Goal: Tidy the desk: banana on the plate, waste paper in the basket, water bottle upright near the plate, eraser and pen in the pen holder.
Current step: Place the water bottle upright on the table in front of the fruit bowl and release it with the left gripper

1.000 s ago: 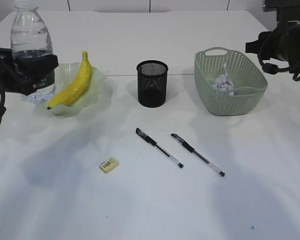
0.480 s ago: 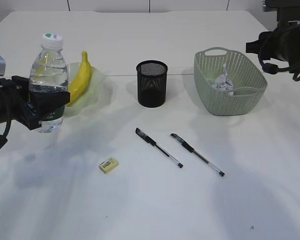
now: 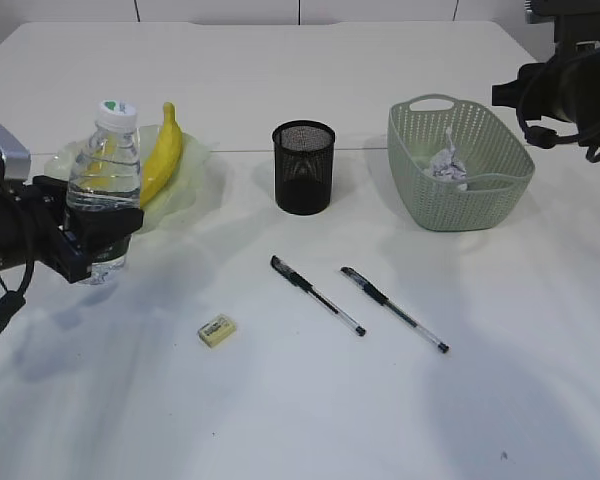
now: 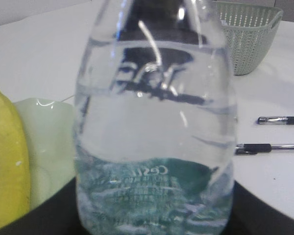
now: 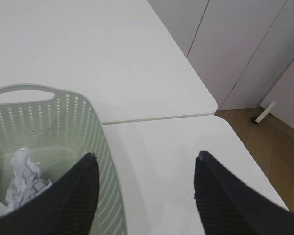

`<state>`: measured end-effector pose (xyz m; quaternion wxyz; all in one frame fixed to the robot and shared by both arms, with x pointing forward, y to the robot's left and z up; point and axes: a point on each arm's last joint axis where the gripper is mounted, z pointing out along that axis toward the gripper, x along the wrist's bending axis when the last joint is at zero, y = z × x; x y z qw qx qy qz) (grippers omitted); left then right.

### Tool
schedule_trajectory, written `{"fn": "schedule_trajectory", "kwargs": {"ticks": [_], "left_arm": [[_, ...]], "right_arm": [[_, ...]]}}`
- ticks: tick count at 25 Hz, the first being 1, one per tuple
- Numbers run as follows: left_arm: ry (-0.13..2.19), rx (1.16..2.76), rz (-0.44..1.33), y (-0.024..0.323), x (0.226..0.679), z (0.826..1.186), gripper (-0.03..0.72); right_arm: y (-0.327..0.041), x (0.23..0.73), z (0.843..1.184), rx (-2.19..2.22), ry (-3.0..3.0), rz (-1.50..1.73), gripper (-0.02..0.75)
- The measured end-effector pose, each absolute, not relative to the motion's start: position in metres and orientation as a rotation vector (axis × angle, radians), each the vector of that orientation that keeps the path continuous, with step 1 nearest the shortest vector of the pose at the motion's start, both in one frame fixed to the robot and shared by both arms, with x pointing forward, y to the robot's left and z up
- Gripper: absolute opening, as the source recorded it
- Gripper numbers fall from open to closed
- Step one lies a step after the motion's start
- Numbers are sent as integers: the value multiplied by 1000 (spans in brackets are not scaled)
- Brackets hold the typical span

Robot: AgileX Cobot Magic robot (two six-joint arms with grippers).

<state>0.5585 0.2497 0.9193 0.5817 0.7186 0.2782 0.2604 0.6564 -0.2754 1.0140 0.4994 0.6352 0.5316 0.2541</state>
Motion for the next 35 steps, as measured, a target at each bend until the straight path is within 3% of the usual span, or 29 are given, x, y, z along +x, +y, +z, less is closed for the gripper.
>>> {"fn": "schedule_trajectory", "kwargs": {"ticks": [35], "left_arm": [[705, 1731, 576, 252, 571, 871, 379]], "right_arm": [[-276, 656, 1014, 1529, 1291, 608, 461]]}}
